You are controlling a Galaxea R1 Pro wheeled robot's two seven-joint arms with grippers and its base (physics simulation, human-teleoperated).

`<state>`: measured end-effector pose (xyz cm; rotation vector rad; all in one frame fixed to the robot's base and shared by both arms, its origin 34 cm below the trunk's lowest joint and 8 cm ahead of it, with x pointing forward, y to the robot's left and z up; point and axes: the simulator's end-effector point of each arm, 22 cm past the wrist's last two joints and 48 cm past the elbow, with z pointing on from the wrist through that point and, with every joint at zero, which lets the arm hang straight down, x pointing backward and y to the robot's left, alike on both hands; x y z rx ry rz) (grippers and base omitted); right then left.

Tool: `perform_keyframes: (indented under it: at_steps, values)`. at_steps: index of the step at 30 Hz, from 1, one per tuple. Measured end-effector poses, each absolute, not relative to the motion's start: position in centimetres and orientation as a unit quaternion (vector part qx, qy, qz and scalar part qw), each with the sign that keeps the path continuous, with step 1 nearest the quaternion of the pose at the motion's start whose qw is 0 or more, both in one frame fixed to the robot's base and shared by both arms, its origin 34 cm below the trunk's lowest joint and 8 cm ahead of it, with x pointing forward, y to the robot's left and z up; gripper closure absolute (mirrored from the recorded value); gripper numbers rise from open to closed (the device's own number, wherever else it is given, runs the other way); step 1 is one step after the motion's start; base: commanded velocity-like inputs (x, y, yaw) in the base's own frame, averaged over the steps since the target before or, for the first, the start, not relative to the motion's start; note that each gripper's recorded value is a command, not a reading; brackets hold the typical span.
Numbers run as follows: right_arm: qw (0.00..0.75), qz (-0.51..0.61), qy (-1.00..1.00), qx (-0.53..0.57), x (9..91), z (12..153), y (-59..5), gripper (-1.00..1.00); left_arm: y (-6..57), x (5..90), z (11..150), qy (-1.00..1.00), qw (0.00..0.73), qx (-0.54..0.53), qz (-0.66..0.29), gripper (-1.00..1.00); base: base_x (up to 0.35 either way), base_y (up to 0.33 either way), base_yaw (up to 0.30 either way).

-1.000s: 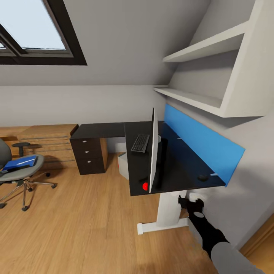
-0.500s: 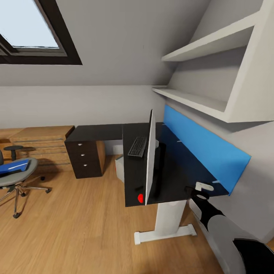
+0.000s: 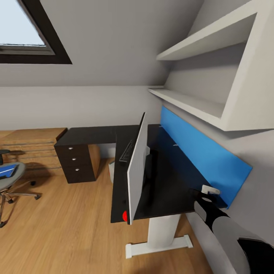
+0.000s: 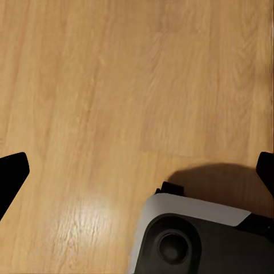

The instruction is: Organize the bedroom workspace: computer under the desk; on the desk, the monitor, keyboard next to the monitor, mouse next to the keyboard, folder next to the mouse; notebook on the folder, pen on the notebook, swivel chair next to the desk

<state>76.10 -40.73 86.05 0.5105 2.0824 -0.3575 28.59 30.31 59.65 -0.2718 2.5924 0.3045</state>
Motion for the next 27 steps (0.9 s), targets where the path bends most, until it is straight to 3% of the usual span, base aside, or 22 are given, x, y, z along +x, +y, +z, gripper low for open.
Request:
perform_keyframes:
  at_steps: [7,13,27]
  values:
    - [0.45,-0.17,0.849,0.217,74.9,85.3,-42.3,-1.0,31.2,28.6,59.7,0.954,0.256,-0.099,0.118,-1.0,0.226,-0.22,0.0]
    - [0.4,-0.164,0.876,0.212,73.7,83.4,-41.5,-1.0,31.3,28.6,59.7,0.954,0.256,-0.099,0.119,-1.0,0.014,-0.014,0.0]
    - [0.396,-0.161,0.879,0.21,73.7,83.2,-41.2,-1.0,31.3,28.6,59.7,0.954,0.256,-0.099,0.119,-1.0,0.111,0.0,0.0]
